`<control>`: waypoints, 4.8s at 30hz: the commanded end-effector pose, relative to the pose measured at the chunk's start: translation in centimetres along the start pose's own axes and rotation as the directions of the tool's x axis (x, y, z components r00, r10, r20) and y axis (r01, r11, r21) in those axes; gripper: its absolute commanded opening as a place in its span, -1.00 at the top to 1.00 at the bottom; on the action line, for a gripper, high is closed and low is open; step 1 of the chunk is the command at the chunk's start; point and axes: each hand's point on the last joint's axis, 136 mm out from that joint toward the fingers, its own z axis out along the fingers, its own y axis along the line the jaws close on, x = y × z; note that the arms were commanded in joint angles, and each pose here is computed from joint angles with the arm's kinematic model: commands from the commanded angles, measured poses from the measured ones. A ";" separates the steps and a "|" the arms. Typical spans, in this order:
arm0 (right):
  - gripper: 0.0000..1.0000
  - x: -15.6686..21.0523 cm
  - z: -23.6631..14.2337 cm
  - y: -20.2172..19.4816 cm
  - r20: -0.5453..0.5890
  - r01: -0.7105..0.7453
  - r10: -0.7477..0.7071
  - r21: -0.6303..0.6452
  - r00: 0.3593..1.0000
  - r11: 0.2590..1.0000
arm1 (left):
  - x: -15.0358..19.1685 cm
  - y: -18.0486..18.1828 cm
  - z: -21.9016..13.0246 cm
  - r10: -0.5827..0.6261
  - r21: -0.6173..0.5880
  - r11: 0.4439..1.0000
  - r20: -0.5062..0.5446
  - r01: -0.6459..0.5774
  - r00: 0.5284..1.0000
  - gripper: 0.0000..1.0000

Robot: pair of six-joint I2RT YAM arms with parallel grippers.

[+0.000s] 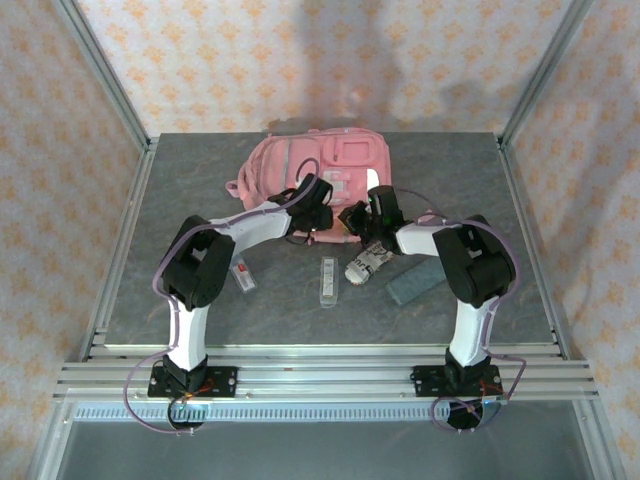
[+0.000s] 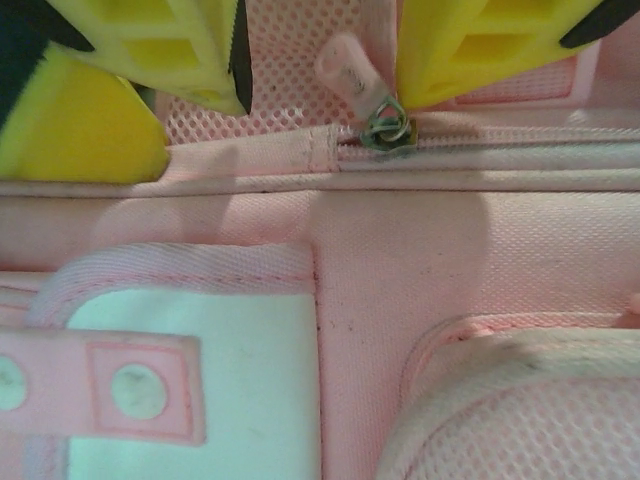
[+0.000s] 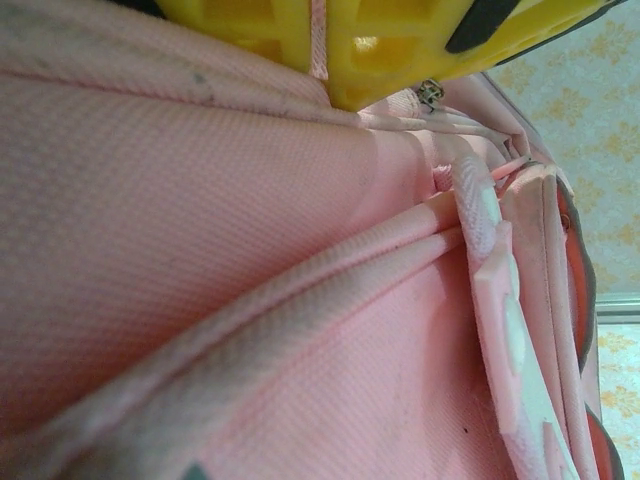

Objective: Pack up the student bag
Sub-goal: Unzip the student bag at the top-center of the table.

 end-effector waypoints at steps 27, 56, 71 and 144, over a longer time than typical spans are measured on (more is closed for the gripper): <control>0.90 -2.9 -0.7 -5.5 0.125 -0.074 0.054 0.160 0.991 0.984 | 1.1 8.8 -3.7 0.012 -0.217 0.976 -0.026 -0.017 1.000 1.00; -0.16 -5.6 -3.9 3.5 0.024 0.040 -0.039 -0.021 0.999 0.999 | -2.1 -1.7 -7.3 0.125 0.086 0.988 0.080 -0.132 0.989 1.00; 0.09 -1.7 -0.4 2.5 -0.069 0.061 -0.060 0.015 0.996 0.998 | 1.0 2.2 -4.2 0.140 -0.088 0.986 -0.015 -0.141 0.990 0.11; 0.28 -9.2 3.0 -1.9 0.039 0.016 -0.025 0.225 0.999 0.974 | 2.9 4.4 -7.3 0.046 0.029 0.999 0.000 -0.046 0.999 1.00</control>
